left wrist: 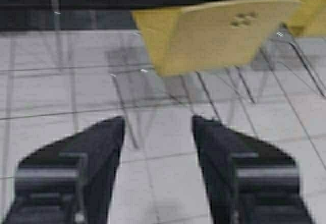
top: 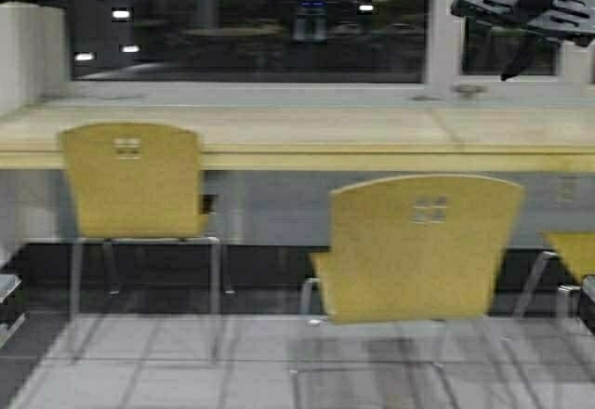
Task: Push the chairs under the table
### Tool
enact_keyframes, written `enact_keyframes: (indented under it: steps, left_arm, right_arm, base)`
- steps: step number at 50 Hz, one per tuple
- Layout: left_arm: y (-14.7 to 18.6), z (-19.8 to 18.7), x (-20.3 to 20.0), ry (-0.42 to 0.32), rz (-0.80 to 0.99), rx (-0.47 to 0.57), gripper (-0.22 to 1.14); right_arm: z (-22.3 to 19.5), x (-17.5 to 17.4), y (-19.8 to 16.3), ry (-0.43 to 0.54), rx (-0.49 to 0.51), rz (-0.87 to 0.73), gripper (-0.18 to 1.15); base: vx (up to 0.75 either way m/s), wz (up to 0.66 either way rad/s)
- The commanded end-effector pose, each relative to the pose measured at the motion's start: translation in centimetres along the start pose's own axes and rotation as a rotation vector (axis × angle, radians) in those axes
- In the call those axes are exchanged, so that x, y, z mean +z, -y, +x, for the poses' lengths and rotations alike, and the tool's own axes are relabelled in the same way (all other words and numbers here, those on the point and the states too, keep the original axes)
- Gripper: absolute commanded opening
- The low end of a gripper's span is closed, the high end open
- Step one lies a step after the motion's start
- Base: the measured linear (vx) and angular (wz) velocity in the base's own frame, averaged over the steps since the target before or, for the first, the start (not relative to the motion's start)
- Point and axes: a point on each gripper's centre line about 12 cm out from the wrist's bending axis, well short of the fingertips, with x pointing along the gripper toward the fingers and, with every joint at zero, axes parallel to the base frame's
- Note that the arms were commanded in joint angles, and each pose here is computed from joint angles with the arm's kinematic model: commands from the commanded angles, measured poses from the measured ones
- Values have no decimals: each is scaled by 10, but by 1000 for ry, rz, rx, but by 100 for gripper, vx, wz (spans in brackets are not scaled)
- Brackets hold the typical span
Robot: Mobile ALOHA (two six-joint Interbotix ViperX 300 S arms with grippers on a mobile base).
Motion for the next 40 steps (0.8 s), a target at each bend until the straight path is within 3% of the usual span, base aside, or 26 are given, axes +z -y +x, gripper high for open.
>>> enact_keyframes:
  steps: [1,24,40]
  left_arm:
    - [0,1,3,8,-1,0,81]
    - [1,1,5,12,-4,-1,81]
    - [1,1,5,9,-27,-4,81]
  right_arm:
    - [-4,10,-2,31,8,16,85]
    - [5,-2,1,-11,-1,43,85]
    - [16,-13,3,-55,-9,176,85]
  base:
    - [-15,-45]
    - [-5,-27]
    - [10,-9]
